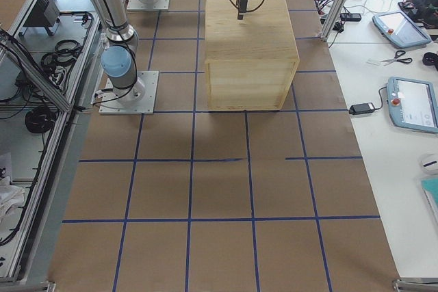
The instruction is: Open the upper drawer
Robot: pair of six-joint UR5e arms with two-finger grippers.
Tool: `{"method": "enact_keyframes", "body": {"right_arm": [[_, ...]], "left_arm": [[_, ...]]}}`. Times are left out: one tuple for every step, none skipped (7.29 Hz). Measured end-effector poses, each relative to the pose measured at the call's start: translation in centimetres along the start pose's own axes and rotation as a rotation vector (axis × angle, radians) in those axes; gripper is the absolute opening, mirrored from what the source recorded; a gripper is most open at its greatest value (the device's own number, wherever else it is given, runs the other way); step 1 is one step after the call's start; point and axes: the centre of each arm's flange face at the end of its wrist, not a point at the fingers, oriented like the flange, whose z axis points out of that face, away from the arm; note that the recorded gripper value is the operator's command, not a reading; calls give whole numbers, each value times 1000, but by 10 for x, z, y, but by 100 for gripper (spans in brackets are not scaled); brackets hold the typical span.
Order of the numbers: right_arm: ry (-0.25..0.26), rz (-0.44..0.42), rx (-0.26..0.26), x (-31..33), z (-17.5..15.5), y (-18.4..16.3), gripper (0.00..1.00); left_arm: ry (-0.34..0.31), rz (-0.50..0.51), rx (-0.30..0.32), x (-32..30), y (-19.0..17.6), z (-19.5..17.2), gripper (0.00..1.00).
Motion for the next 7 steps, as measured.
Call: {"method": "enact_keyframes", "body": {"right_arm": [[0,0,0,0,0,0,100],[0,0,0,0,0,0,100],[0,0,0,0,0,0,100],[0,0,0,0,0,0,100],[0,1,0,0,0,0,100],[0,1,0,0,0,0,100],[0,2,0,0,0,0,100]], "left_arm": [[-2,0,-4,0,-1,3,100],[-3,-1,-9,-1,-2,6,100],[-3,-1,-9,-1,-2,7,100],[1,-2,-15,0,-4,11,100],[18,-7,-27,3,-10,22,100],[75,-23,-32,10,-20,39,100],[150,-49,-29,20,-31,60,100]]}}
